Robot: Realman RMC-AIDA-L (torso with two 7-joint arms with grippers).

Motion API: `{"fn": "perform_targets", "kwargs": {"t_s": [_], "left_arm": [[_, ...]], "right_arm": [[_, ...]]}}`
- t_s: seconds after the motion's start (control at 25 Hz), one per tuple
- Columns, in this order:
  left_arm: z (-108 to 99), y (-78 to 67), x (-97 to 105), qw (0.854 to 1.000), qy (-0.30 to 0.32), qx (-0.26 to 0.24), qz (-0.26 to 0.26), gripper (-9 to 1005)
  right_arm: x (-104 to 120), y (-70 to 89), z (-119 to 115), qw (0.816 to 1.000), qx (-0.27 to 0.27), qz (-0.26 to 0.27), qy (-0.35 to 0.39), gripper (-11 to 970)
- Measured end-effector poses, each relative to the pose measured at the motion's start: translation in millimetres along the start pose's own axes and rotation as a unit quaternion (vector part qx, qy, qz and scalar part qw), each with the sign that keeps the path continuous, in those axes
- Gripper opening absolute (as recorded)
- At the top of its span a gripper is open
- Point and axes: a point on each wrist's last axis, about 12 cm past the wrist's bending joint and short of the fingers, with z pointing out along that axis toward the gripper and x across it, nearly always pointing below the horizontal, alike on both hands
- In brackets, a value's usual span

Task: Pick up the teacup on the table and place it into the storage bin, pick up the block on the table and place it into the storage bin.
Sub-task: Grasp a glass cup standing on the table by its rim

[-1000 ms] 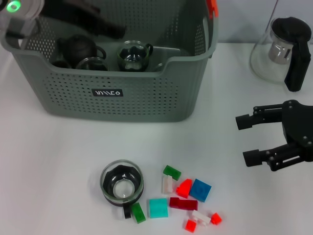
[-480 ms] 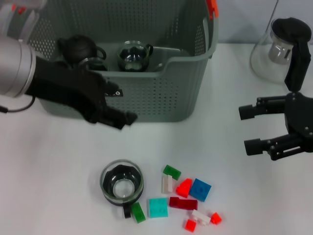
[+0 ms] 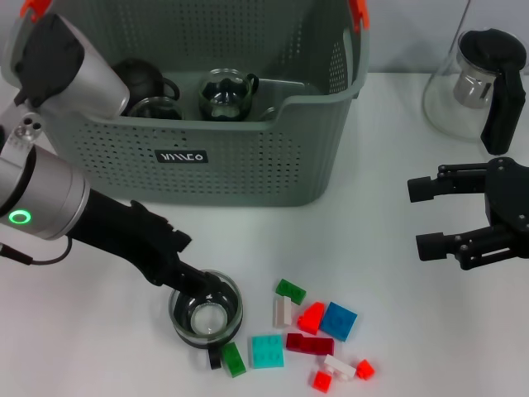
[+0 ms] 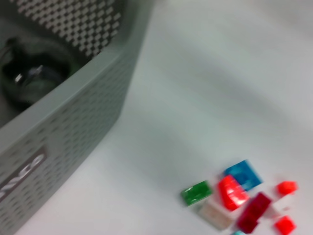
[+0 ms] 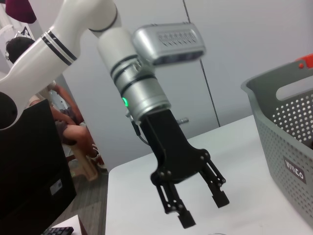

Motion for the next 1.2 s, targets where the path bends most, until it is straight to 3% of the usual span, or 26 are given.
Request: {"fn": "perform_targets", "kwargs": {"t_s": [0.36, 0.76, 1.2], "left_arm": [[27, 20.4, 6, 0.996, 0.061, -0.052, -0.045, 795], [48, 22.7, 3, 0.992, 0.099, -0.078, -0.026, 791], [60, 22.6, -2, 0.991, 0.112, -0.070, -0.018, 787]], "right_arm": [[-2, -0.8, -1, 1.000, 0.001, -0.003, 0.002, 916], [-3, -1.4, -1, 1.000, 0.001, -0.002, 0.002, 917], [0, -0.6, -3, 1.000, 0.006, 0.000, -0.002, 917]]}}
